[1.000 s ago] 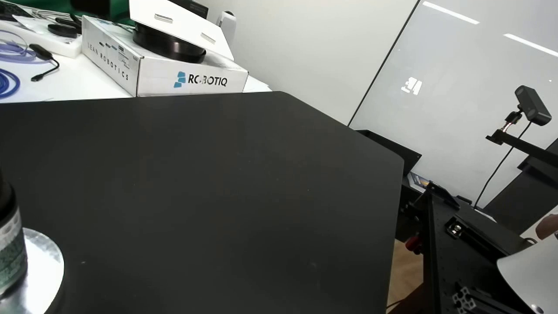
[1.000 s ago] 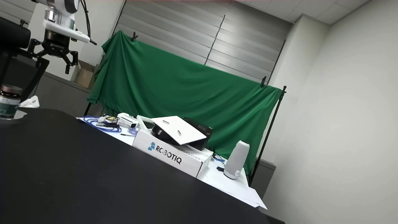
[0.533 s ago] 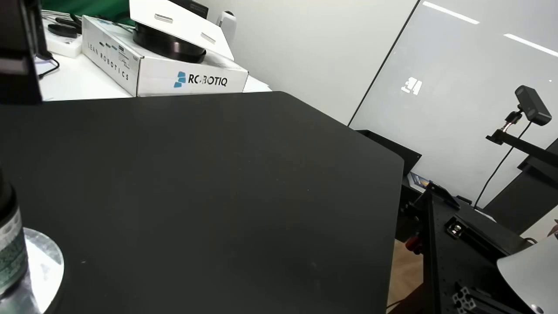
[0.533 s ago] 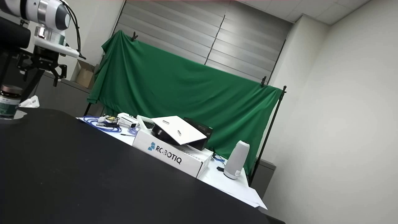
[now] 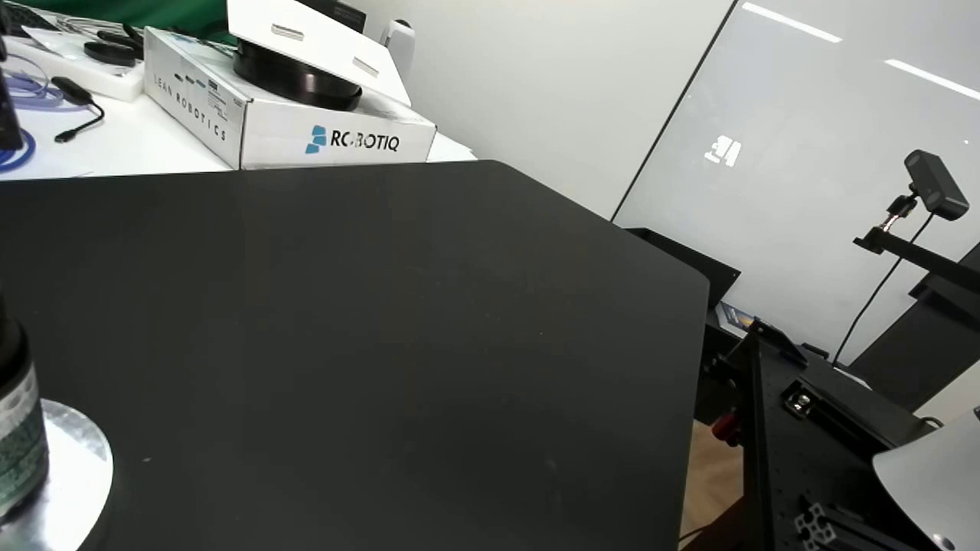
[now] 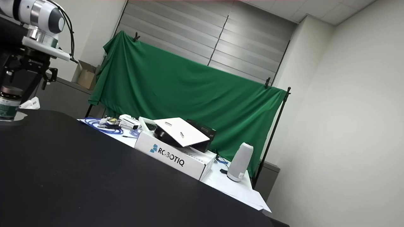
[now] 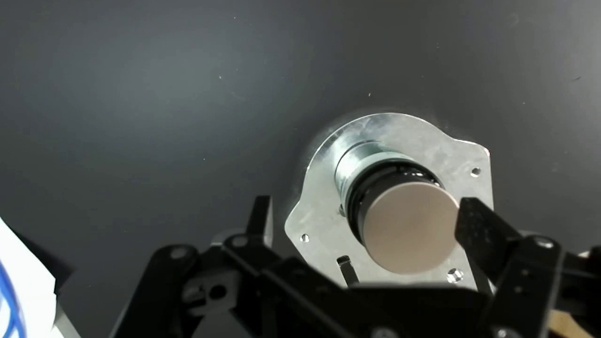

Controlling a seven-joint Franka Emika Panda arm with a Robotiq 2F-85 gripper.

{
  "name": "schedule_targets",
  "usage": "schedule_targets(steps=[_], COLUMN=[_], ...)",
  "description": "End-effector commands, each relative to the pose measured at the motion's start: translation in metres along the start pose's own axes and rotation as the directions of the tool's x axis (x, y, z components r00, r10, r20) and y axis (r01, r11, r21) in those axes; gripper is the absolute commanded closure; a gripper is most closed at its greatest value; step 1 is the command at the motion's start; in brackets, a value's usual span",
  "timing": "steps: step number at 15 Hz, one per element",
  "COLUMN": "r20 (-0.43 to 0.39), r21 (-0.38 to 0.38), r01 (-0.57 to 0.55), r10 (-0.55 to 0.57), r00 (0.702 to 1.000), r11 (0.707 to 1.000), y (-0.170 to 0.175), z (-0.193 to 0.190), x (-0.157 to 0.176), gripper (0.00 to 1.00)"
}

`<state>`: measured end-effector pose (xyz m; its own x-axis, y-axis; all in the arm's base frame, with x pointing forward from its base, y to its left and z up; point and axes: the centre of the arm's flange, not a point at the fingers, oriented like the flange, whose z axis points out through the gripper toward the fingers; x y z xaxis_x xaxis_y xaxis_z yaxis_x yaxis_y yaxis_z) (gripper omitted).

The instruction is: Remove the bottle from the silver object and set it down on the right side of the table

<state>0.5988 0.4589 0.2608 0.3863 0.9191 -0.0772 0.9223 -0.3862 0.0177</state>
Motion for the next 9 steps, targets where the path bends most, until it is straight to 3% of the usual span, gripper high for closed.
schedule_targets(steps=[1,9], r20=[0.004,-0.046], r21=[0.023,0.011], r01=[-0.019,0.003], r10=[0.019,-0.002], r00=[1.000,0.999], r11=[1.000,1.000], y=[-0.003,-0.012], z=[-0.009,0.011], x=[0.025,0.033], gripper=[0.00,0.00])
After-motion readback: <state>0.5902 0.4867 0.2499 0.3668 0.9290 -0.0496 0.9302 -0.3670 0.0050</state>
